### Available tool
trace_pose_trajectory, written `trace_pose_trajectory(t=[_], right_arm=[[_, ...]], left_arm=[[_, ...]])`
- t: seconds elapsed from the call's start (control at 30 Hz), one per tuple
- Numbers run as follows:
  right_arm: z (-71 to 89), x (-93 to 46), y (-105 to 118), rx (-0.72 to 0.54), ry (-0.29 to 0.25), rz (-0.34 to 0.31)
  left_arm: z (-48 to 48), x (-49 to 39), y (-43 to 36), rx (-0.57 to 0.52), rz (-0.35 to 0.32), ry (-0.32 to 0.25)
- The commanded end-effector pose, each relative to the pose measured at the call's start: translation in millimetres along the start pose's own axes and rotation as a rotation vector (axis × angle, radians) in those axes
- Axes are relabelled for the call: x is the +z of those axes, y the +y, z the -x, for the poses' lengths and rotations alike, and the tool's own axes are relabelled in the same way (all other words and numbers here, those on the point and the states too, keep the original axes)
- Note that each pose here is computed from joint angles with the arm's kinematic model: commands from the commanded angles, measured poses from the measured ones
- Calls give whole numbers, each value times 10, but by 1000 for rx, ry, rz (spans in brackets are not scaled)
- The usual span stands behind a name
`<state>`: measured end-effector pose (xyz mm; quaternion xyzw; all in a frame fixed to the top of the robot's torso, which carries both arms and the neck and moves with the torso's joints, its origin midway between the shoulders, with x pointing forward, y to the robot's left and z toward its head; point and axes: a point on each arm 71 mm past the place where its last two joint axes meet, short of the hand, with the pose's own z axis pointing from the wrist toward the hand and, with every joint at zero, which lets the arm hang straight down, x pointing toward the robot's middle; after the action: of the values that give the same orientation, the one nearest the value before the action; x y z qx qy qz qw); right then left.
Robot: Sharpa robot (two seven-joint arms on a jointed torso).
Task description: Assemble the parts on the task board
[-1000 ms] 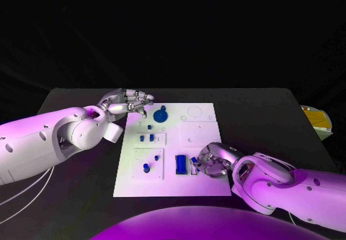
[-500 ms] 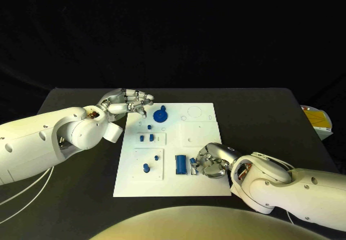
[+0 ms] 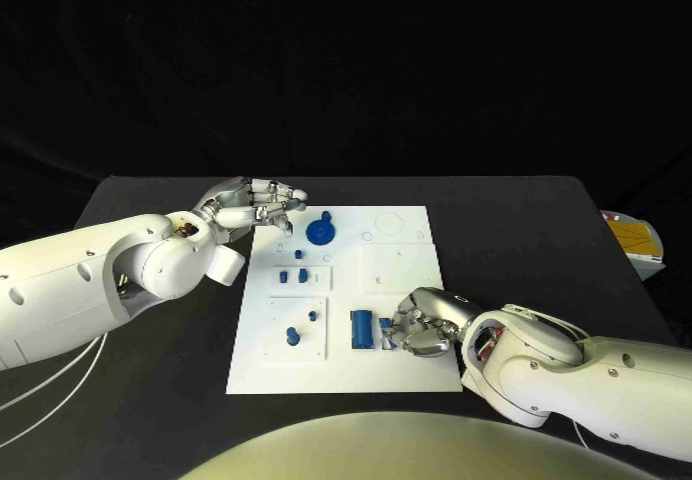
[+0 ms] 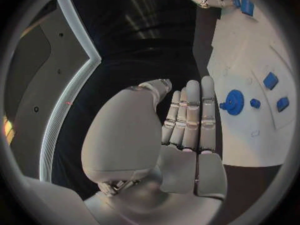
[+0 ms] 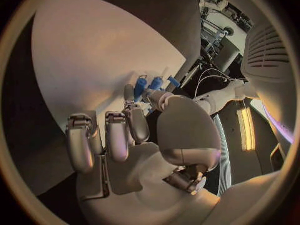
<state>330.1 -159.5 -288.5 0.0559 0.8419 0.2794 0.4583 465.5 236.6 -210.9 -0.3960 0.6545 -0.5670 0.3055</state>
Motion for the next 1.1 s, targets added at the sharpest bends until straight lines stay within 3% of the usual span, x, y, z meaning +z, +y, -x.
trace_pose_trajectory(t=[0.03, 1.1], right_arm=[[-62, -8, -4, -8, 43, 1], [-4, -15, -61, -7, -11, -1]], left_arm=[[-23, 5, -8, -6, -5, 17], [-20, 13, -2, -6, -1, 18]])
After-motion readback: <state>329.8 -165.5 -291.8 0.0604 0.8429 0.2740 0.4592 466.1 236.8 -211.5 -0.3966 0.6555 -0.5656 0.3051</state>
